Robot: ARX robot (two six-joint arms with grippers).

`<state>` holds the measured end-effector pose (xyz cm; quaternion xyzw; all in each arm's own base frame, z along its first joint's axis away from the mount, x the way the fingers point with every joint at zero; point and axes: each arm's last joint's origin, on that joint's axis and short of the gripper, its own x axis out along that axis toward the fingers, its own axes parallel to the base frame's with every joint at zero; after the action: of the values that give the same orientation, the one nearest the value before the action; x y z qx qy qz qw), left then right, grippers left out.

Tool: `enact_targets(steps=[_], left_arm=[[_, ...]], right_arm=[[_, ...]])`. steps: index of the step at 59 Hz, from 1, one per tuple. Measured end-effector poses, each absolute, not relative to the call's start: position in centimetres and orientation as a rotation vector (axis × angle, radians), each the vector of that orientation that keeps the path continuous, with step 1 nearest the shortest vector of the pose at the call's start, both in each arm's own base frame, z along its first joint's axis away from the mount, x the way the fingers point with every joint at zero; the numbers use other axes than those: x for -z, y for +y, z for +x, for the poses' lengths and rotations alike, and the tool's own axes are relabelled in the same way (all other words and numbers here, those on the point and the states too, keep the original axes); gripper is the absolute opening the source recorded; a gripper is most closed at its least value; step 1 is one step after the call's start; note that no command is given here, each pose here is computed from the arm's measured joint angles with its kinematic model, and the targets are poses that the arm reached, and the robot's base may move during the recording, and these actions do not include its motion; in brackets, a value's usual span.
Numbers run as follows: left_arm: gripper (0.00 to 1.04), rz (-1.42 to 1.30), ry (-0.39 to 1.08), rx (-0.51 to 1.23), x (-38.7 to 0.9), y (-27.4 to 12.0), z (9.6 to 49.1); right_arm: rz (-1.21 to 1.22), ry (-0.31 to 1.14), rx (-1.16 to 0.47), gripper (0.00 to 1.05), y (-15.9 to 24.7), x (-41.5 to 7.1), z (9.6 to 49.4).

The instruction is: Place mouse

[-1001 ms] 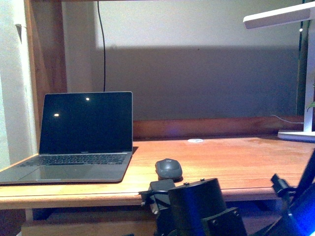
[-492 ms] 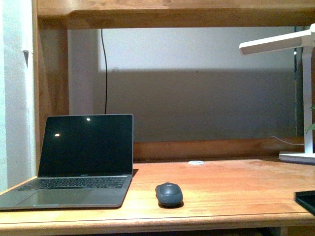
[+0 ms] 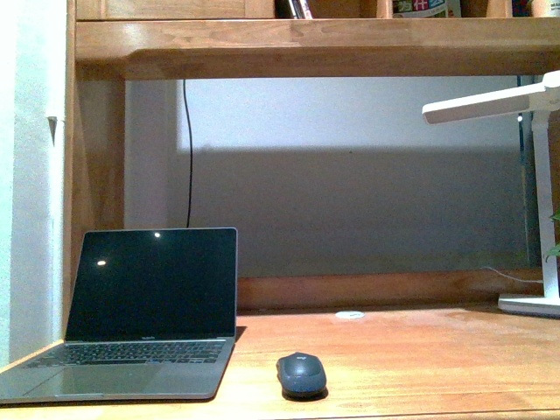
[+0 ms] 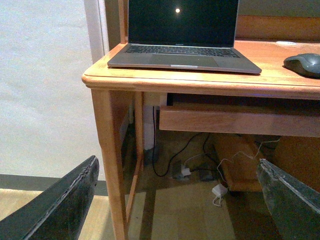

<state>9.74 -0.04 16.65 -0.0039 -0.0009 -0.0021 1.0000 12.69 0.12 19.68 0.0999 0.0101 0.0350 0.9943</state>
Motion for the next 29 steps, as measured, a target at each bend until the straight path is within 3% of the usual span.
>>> enact_targets(steps=[5,26,29], left_arm=[[0.97,-0.008,-0.002,0.004,-16.7,0.0,9.7],[0.97,-0.008,-0.002,0.004,-16.7,0.0,9.7],[0.97,-0.008,-0.002,0.004,-16.7,0.0,9.7]], right_arm=[[0.103,0.004,0.002,0.66,-0.1,-19.2,12.4],[0.009,0.004,0.000,0.03,0.0,-17.9,11.5],[0.006,0.003,0.000,0.03,0.0,-17.8,11.4]])
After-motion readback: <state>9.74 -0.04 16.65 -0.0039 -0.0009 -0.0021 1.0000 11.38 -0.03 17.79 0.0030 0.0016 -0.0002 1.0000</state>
